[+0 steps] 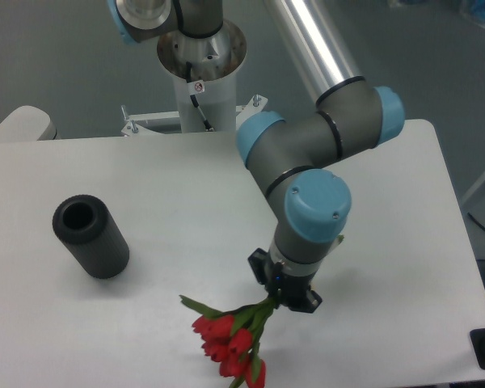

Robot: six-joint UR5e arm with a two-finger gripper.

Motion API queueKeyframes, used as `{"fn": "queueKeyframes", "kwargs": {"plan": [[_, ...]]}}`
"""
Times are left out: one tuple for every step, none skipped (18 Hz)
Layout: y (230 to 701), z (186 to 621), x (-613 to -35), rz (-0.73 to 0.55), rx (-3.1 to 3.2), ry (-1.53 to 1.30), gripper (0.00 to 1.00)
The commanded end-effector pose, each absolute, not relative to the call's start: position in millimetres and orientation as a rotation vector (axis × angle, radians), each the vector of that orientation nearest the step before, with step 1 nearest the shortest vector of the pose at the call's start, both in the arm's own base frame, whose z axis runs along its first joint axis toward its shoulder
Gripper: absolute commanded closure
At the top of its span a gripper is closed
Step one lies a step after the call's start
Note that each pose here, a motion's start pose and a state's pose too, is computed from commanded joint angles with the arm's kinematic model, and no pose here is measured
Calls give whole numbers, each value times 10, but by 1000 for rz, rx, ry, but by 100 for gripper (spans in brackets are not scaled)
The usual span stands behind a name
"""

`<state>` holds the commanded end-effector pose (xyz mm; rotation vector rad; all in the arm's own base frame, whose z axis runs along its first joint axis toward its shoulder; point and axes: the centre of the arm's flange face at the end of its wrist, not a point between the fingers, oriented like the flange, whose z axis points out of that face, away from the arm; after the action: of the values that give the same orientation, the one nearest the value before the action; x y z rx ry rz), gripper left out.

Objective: Insert the flowers into the vase
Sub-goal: 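Carry the red tulip bunch in the gripper toward the black vase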

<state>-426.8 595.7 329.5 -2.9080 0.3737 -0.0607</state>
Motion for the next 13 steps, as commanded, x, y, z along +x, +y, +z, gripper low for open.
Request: {"fn": "queueKeyframes", "kwargs": {"plan": [[5975, 3289, -4246, -87, -2886, 357, 91], [5992, 3308, -4230, -114, -2857, 347, 91], [6000, 3328, -4225, -140, -2830, 333, 91], [6008, 3337, -4223, -166, -2807, 313, 91], [6010, 3350, -4220, -189, -2784, 299, 92], [6027, 3359, -4203, -209, -2762, 298, 94], [6027, 3365, -4208, -226, -2746, 293, 94], [6034, 3373, -4204, -241, -2729, 288, 96], [6037, 3389, -4199, -256, -2713, 282, 97], [6049, 3409, -4184, -272, -2695, 271, 97], [6056, 3452, -4167, -283, -2678, 258, 97], [6071, 3471, -4145, -297, -2665, 246, 97], [6080, 3508, -4121, -315, -2641, 241, 97]]}}
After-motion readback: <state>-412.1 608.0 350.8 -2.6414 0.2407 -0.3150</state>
